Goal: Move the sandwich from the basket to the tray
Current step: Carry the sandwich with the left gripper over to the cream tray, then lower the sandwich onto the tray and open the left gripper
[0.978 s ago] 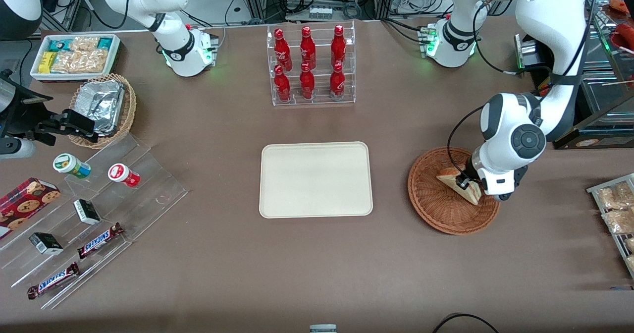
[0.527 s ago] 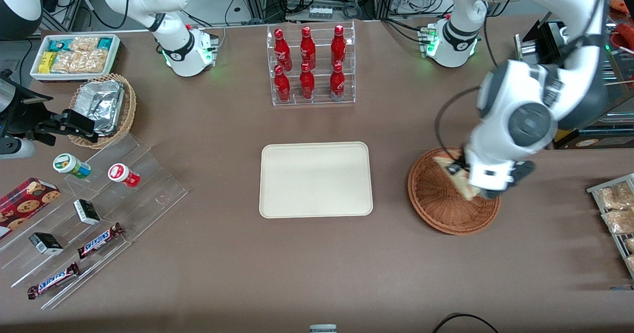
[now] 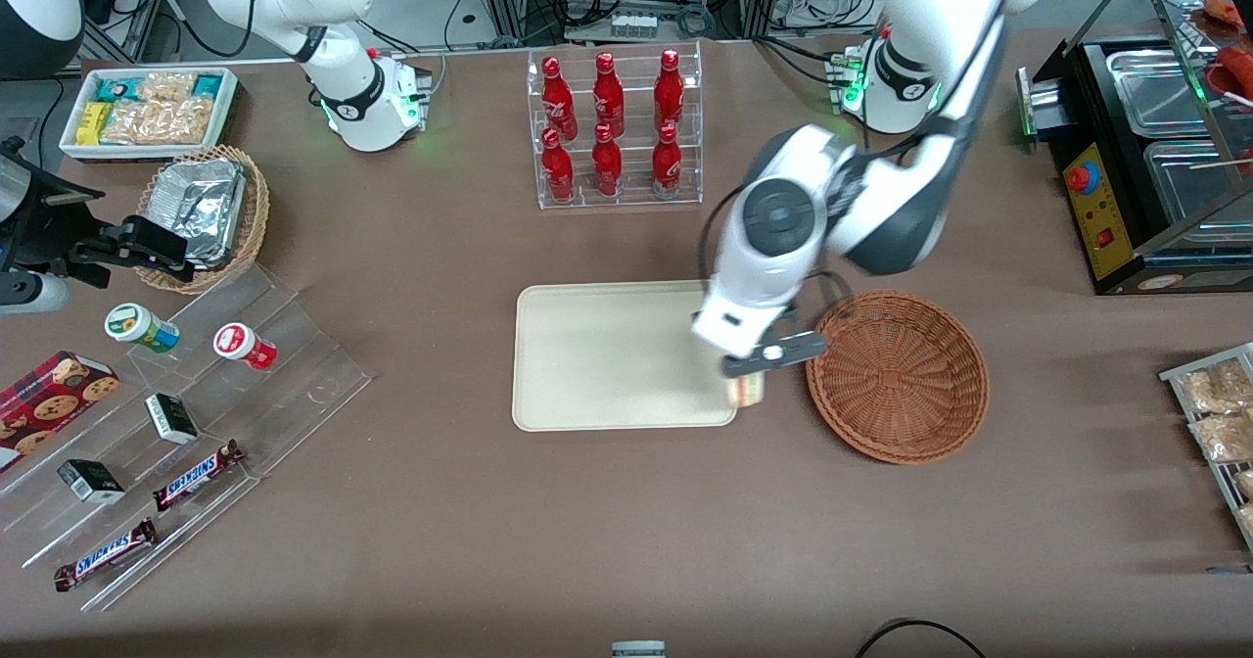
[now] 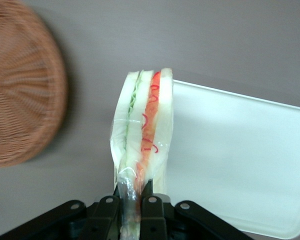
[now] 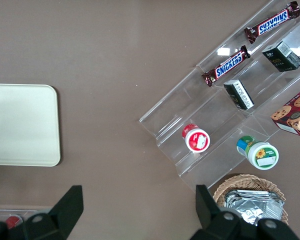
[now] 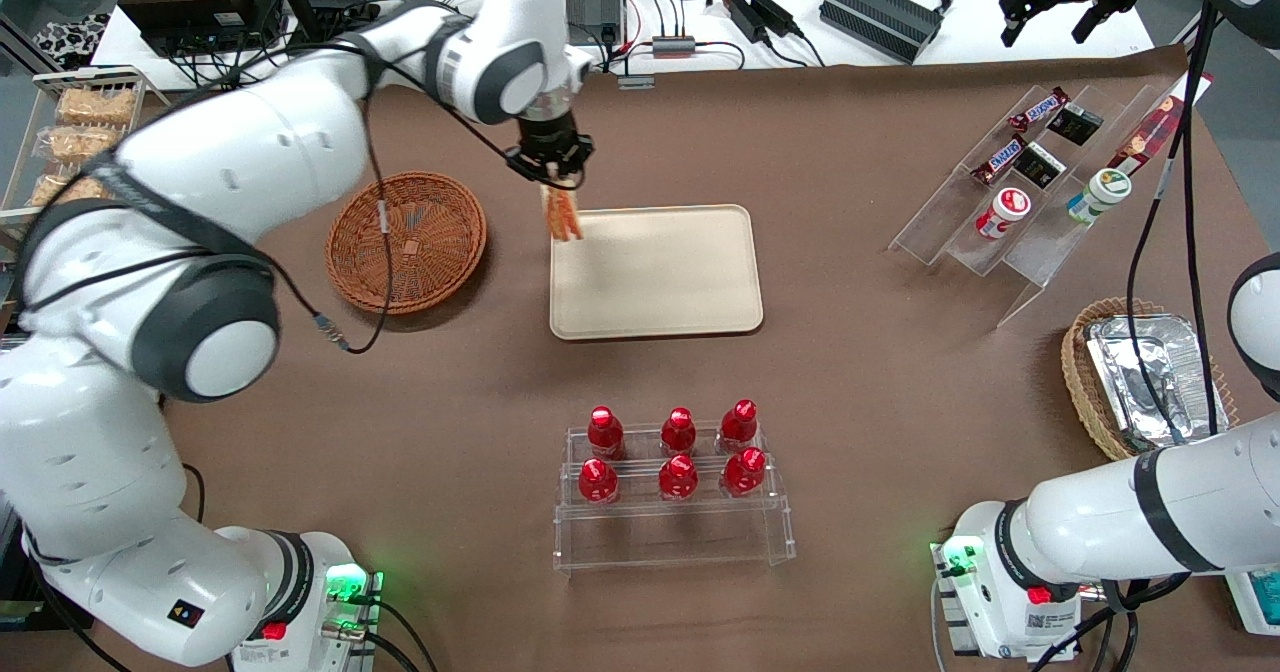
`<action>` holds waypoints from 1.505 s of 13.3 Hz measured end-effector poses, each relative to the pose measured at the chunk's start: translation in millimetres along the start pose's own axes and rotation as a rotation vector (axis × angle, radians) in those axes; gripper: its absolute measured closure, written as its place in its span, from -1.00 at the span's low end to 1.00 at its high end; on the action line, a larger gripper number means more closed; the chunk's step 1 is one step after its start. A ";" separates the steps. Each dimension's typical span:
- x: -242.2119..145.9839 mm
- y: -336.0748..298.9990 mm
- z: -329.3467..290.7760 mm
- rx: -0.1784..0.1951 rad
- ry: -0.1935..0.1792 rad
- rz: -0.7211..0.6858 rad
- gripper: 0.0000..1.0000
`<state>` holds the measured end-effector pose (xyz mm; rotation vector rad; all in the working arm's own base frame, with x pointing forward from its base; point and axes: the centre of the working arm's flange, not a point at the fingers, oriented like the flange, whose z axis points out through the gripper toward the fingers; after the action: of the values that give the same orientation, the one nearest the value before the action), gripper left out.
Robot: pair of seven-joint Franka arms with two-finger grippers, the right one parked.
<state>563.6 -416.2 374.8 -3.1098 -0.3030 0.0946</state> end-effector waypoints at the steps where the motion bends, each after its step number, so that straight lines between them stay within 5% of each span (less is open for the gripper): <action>1: -8.2 26.2 16.1 -0.001 -0.005 0.033 0.72; 6: -42.8 89.2 104.3 0.001 -0.024 0.121 0.72; 11: -41.4 89.1 114.1 0.013 -0.031 0.119 0.72; 16: -41.7 88.3 120.1 0.020 -0.037 0.119 -0.20; 20: -28.3 82.6 66.3 -0.014 -0.013 0.059 -0.99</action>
<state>547.7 -502.1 308.6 -3.1340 -0.2127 0.1142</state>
